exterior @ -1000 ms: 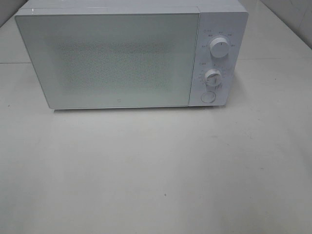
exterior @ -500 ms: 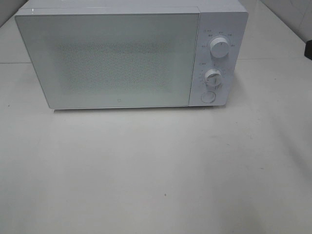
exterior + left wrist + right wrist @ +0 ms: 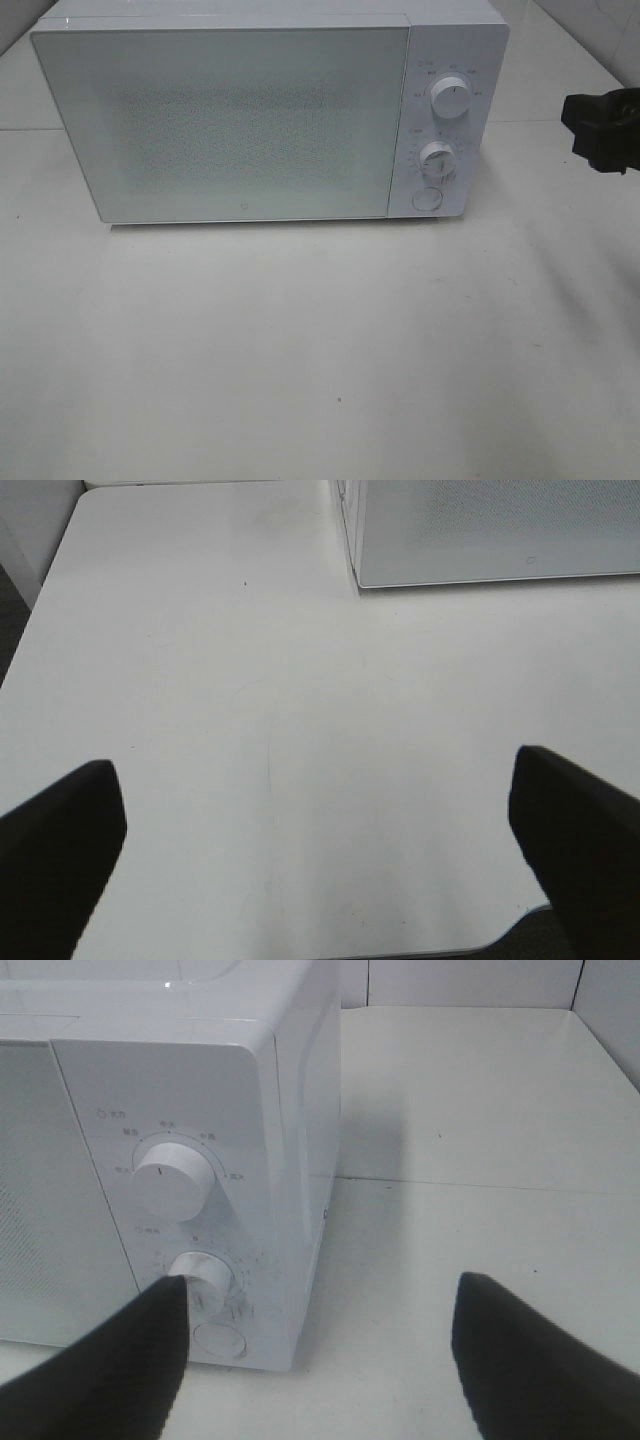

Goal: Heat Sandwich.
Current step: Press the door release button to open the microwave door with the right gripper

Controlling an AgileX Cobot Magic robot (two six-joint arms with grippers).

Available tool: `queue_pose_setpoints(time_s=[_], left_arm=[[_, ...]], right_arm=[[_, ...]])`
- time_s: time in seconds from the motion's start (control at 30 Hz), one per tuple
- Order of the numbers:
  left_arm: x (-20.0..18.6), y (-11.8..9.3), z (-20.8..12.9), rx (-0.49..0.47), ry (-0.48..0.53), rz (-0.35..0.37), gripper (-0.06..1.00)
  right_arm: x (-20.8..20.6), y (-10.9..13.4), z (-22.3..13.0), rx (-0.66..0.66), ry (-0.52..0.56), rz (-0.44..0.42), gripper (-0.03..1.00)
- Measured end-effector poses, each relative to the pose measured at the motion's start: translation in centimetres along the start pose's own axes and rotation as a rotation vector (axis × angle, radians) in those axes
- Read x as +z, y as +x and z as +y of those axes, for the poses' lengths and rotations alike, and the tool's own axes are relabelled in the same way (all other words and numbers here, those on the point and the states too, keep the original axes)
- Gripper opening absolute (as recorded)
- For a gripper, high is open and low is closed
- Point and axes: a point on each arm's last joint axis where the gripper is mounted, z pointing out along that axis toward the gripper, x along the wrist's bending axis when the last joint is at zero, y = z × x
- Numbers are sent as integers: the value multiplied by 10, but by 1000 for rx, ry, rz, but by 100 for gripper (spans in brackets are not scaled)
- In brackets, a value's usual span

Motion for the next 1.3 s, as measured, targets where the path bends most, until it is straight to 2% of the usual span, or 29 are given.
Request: queue_pose_setpoints(time_s=[0.2,0.4,0.73,0.93,1.07,1.3], left_arm=[[0,0,0,0,0,0,99],[0,0,0,0,0,0,99],[0,0,0,0,0,0,99],[0,0,0,0,0,0,99],[0,0,0,0,0,0,99],[0,0,0,0,0,0,99]], right_arm=[[11,-2,-15,22,-34,-18,71],[14,-8,-38,12,-56,-82,71],[10,-14,-48,52,-68,-137,71],[10,-9,-48,63,-70,-129,71],[10,5,-48,15,-65,-91,71],[8,18,-46,2,-92,-71,71]])
